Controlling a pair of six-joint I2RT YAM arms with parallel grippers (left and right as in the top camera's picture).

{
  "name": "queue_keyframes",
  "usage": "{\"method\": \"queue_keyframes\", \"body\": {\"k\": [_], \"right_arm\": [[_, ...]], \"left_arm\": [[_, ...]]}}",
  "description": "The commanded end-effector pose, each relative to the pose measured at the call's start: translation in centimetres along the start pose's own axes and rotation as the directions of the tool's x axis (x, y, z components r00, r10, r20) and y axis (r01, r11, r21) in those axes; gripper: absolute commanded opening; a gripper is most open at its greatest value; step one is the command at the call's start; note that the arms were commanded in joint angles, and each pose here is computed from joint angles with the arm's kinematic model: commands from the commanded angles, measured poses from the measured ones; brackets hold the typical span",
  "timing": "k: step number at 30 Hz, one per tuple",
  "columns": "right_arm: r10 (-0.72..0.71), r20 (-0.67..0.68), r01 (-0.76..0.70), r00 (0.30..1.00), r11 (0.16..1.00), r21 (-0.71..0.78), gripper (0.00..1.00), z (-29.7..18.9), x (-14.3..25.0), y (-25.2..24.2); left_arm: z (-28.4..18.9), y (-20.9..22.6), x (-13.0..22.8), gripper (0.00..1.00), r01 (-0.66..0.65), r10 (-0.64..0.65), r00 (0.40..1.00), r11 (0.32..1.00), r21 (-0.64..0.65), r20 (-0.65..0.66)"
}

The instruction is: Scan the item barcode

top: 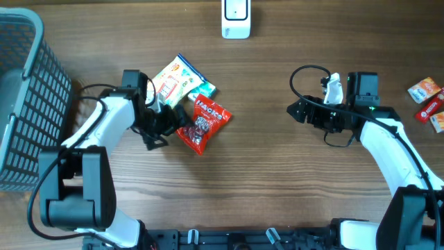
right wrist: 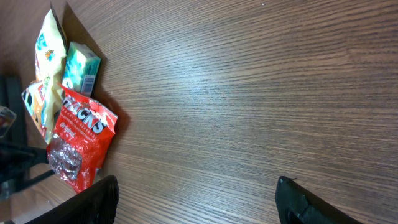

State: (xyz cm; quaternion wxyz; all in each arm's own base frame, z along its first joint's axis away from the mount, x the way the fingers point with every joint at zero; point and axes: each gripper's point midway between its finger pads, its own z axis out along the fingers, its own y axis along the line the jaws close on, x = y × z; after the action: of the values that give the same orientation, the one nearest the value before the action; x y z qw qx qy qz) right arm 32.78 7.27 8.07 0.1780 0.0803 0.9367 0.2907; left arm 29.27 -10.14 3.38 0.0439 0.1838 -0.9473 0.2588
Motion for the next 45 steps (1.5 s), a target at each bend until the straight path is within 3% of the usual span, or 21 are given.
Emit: {"method": "queue_keyframes", "body": {"k": [1, 5, 10, 11, 18, 28, 34, 38, 40, 45], "right_arm": [[-0.011, 0.012, 0.011, 1.000, 0.999, -0.037, 0.81, -0.4, -0.3, 0.9], [-0.015, 0.004, 0.015, 1.000, 0.996, -0.088, 0.80, -0.4, -0.2, 1.8], [-0.014, -0.004, 0.013, 1.000, 0.993, -0.116, 0.80, -0.5, -0.1, 2.3], [-0.015, -0.009, 0.013, 1.000, 0.991, -0.134, 0.80, -0.5, 0.0, 2.6], [-0.015, -0.011, 0.013, 1.000, 0.989, -0.145, 0.80, -0.6, 0.1, 2.8], [-0.024, -0.001, 0.023, 1.000, 0.989, -0.146, 0.80, -0.6, -0.2, 2.8], [-0.030, 0.010, 0.032, 0.999, 0.989, -0.145, 0.80, -0.6, -0.4, 2.8], [-0.034, 0.017, 0.036, 0.999, 0.989, -0.142, 0.80, -0.6, -0.6, 2.8], [-0.041, 0.027, 0.044, 0.999, 0.989, -0.144, 0.80, -0.6, -0.9, 2.9], [-0.040, 0.038, 0.045, 0.998, 0.988, -0.150, 0.80, -0.6, -1.1, 3.0]], "left_arm": [[1.7, -2.6, 2.0, 1.00, -0.092, 0.106, 0.992, 0.977, 0.191, -0.062], [2.8, -3.6, 2.3, 0.99, -0.105, 0.121, 0.991, 0.961, 0.254, -0.048], [3.0, -4.7, 1.6, 0.74, -0.165, 0.171, 0.985, 0.944, 0.285, 0.002], [3.0, -4.6, 0.9, 0.57, -0.185, 0.183, 0.983, 0.945, 0.270, 0.035], [3.4, -2.6, -0.8, 0.05, -0.185, 0.171, 0.980, 0.974, 0.133, 0.106], [0.8, -4.3, -0.5, 0.04, -0.229, 0.205, 0.966, 0.962, 0.151, 0.159], [-3.6, -8.0, 0.8, 0.04, -0.370, 0.334, 0.891, 0.926, 0.067, 0.307], [-4.8, -10.4, 2.9, 0.04, -0.485, 0.491, 0.767, 0.865, -0.128, 0.413], [-3.9, -11.3, 4.6, 0.04, -0.532, 0.597, 0.682, 0.802, -0.274, 0.423], [-1.9, -10.6, 5.8, 0.04, -0.457, 0.694, 0.583, 0.709, -0.537, 0.421]]}}
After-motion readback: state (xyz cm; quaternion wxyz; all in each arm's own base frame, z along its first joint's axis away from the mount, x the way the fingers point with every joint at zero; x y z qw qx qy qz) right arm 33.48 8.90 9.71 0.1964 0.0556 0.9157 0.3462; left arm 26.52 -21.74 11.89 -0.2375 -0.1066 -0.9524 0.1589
